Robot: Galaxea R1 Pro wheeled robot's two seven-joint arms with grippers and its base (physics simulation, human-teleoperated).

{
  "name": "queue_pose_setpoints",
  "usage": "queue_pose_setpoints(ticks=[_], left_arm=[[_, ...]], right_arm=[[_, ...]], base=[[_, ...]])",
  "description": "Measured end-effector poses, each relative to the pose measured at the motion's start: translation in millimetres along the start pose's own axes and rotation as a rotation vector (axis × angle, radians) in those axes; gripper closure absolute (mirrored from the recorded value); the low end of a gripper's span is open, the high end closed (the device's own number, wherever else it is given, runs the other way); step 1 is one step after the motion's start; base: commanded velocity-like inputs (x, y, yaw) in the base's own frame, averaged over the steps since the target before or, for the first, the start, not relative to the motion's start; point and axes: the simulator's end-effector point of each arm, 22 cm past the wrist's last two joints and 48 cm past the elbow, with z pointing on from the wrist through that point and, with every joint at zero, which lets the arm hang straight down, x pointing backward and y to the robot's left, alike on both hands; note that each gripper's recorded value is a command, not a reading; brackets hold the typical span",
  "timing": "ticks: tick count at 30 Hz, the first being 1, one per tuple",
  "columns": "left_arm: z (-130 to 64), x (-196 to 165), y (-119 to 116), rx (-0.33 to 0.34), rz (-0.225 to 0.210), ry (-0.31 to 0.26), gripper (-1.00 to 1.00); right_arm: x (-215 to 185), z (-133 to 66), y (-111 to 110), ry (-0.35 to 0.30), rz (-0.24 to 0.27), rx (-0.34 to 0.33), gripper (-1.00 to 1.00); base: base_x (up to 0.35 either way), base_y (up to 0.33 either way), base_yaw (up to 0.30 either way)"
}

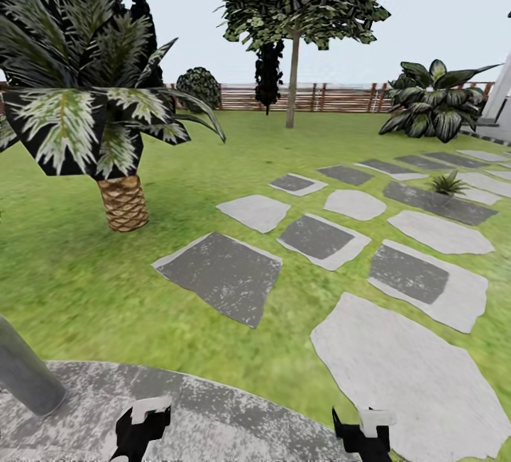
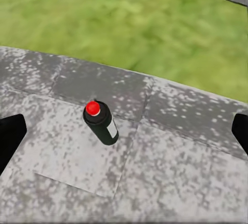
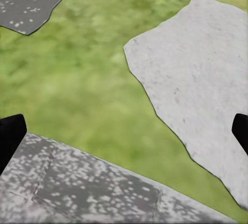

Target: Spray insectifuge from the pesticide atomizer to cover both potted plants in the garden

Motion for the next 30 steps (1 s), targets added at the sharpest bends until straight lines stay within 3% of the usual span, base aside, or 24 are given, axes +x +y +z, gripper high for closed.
queue_pose_setpoints(ticks=[19, 30], left_arm=[[22.3, 51.9, 1.1, -0.004, 0.007, 0.025, -1.0], [33.1, 81.1, 1.0, -0.006, 0.013, 0.048, -1.0]], right_arm=[[56.1, 14.6, 1.9, 0.03, -0.001, -0.001, -1.0], [88.1, 20.8, 3.0, 0.059, -0.001, -0.002, -1.0]], base=[[0.0, 0.0, 0.008], [0.0, 0.0, 0.121]])
